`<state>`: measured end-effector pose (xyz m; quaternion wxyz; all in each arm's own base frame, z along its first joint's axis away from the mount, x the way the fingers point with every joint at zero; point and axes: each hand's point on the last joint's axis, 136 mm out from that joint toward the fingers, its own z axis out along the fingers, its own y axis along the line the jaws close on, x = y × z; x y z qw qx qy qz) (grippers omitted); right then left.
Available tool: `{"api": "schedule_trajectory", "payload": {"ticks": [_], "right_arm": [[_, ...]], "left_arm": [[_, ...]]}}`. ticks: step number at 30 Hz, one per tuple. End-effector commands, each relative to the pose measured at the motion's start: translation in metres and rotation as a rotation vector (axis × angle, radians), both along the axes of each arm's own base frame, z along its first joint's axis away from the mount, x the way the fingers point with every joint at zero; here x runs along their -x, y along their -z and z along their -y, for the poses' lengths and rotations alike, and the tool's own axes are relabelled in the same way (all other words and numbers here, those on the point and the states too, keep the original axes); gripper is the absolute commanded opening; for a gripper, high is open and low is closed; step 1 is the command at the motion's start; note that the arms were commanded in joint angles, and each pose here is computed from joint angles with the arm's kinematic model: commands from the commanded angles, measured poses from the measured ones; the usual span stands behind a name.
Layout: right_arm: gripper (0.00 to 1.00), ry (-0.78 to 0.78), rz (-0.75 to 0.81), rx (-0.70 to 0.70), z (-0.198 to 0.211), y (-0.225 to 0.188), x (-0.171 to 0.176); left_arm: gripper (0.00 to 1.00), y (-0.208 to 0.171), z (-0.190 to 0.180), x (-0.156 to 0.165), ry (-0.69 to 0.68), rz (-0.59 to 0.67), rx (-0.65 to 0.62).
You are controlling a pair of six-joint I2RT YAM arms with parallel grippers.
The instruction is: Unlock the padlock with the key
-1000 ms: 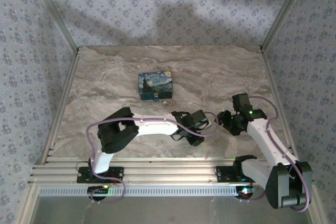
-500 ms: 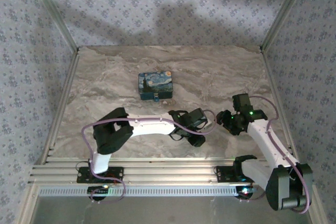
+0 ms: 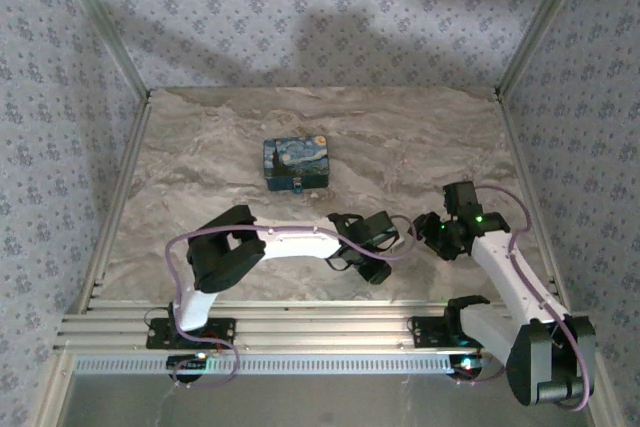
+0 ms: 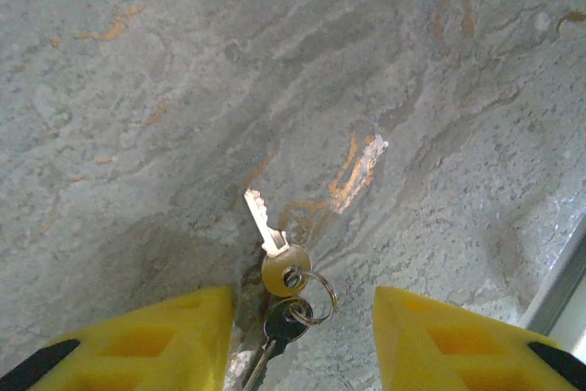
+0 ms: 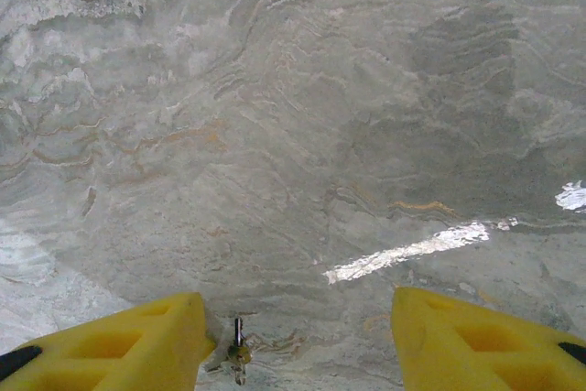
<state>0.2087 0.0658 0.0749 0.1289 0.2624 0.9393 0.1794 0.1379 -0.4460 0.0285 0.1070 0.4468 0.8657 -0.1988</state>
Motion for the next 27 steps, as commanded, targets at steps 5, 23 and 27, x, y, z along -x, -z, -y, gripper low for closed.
{"api": "schedule_trajectory", "payload": {"ticks": [5, 23, 27], "right_arm": [[0.57, -0.004, -0.001, -0.017, -0.002, 0.0, 0.003], [0.58, 0.004, 0.059, -0.167, -0.022, -0.009, -0.001], [0.58, 0.019, 0.085, -0.265, -0.036, -0.009, -0.009]], "left_arm": [[0.34, 0.01, -0.005, 0.002, 0.036, 0.022, -0.067], [0.0, -0.009, -0.021, -0.02, 0.052, 0.126, 0.058], [0.0, -0.019, -0.026, -0.028, 0.042, 0.155, 0.097]]}}
